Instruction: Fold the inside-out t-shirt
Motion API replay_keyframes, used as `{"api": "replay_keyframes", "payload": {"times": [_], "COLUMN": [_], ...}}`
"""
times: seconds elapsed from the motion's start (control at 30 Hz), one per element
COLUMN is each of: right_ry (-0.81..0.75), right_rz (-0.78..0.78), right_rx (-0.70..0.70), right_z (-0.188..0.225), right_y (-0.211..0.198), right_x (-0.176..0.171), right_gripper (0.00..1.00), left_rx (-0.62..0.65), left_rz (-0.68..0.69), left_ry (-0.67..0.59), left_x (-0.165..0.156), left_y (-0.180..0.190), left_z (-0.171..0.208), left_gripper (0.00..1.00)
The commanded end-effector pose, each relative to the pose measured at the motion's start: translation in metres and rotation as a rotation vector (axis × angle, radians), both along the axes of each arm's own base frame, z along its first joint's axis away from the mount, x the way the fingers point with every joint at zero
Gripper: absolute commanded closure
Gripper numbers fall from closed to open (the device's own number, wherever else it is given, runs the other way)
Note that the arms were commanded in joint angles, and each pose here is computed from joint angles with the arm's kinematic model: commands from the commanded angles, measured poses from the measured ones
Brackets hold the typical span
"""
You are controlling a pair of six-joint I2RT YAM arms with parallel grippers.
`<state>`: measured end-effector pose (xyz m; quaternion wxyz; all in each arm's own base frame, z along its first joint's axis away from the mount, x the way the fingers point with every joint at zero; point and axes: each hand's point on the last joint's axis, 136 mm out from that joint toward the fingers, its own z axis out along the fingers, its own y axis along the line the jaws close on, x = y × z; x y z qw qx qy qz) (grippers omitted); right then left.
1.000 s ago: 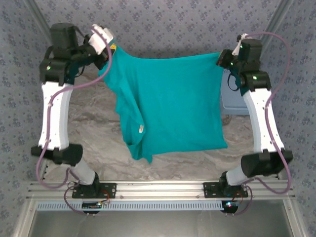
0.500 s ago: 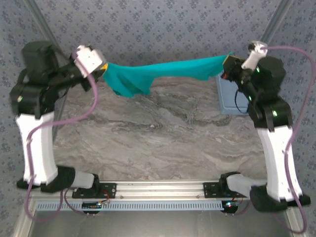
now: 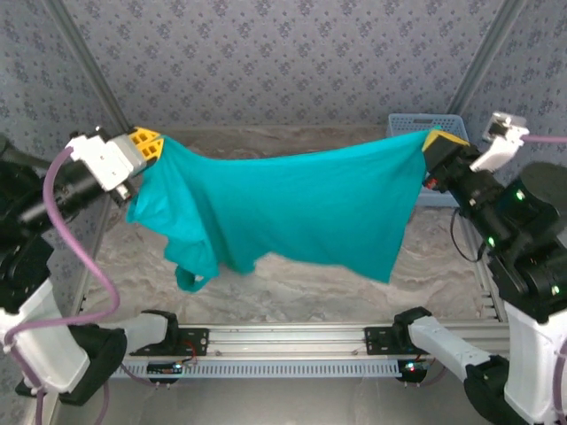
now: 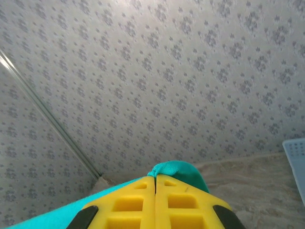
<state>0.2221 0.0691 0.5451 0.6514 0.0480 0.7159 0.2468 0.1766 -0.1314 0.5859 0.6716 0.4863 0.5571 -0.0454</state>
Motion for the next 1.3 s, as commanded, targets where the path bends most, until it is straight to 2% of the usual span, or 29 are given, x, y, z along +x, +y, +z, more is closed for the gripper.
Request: {"api": "replay_keyframes", "payload": {"times": [0.0, 0.17, 0.3, 0.33, 0.37, 0.4, 0.43, 0.5, 0.6, 0.7, 0.8, 0.9, 1.03, 1.13, 1.27], "right_ry": [0.163, 0.36, 0.564, 0.613, 0.67, 0.723, 0.789, 0.851, 0.86, 0.836, 0.831, 0.858, 0.92, 0.98, 1.062], "right_rz": [-0.038, -0.091, -0.106, -0.103, -0.103, -0.094, -0.099, -0.107, -0.11, -0.107, -0.054, -0.017, 0.079, 0.124, 0.086], "right_rx": [-0.034, -0.01, -0.019, -0.02, -0.017, -0.02, -0.019, -0.013, -0.041, -0.123, -0.184, -0.185, -0.182, -0.171, -0.185], "right_z": [-0.041, -0.122, -0.223, -0.25, -0.276, -0.301, -0.329, -0.361, -0.373, -0.363, -0.363, -0.379, -0.41, -0.433, -0.462], "right_y": [0.009, 0.009, 0.01, 0.011, 0.011, 0.012, 0.011, 0.01, 0.013, 0.022, 0.038, 0.049, 0.064, 0.067, 0.057], "right_x": [0.055, 0.144, 0.217, 0.235, 0.249, 0.264, 0.278, 0.296, 0.305, 0.3, 0.283, 0.259, 0.232, 0.215, 0.198], "right_gripper": [1.0, 1.0, 1.0, 1.0, 1.0, 1.0, 0.98, 0.72, 0.68, 0.64, 0.59, 0.57, 0.57, 0.58, 0.6], "left_rx": [0.09, 0.203, 0.256, 0.269, 0.27, 0.275, 0.262, 0.202, 0.079, -0.043, -0.139, -0.234, -0.264, -0.257, -0.217], "left_rz": [-0.004, -0.014, -0.004, 0.015, 0.04, 0.072, 0.134, 0.237, 0.32, 0.411, 0.586, 0.829, 0.909, 0.953, 1.057], "left_ry": [0.191, 0.408, 0.614, 0.66, 0.691, 0.719, 0.734, 0.754, 0.774, 0.805, 0.92, 1.126, 1.366, 1.438, 1.436], "left_x": [0.072, 0.171, 0.25, 0.271, 0.29, 0.311, 0.336, 0.371, 0.394, 0.398, 0.387, 0.36, 0.319, 0.296, 0.282], "left_y": [-0.012, -0.016, -0.014, -0.013, -0.013, -0.011, -0.007, -0.002, -0.001, 0.003, 0.02, 0.044, 0.038, 0.037, 0.053], "left_z": [-0.053, -0.146, -0.235, -0.259, -0.278, -0.3, -0.317, -0.333, -0.327, -0.315, -0.322, -0.365, -0.45, -0.49, -0.525], "left_gripper": [1.0, 1.0, 1.0, 0.96, 0.83, 0.57, 0.46, 0.4, 0.31, 0.3, 0.32, 0.32, 0.41, 0.46, 0.51]}}
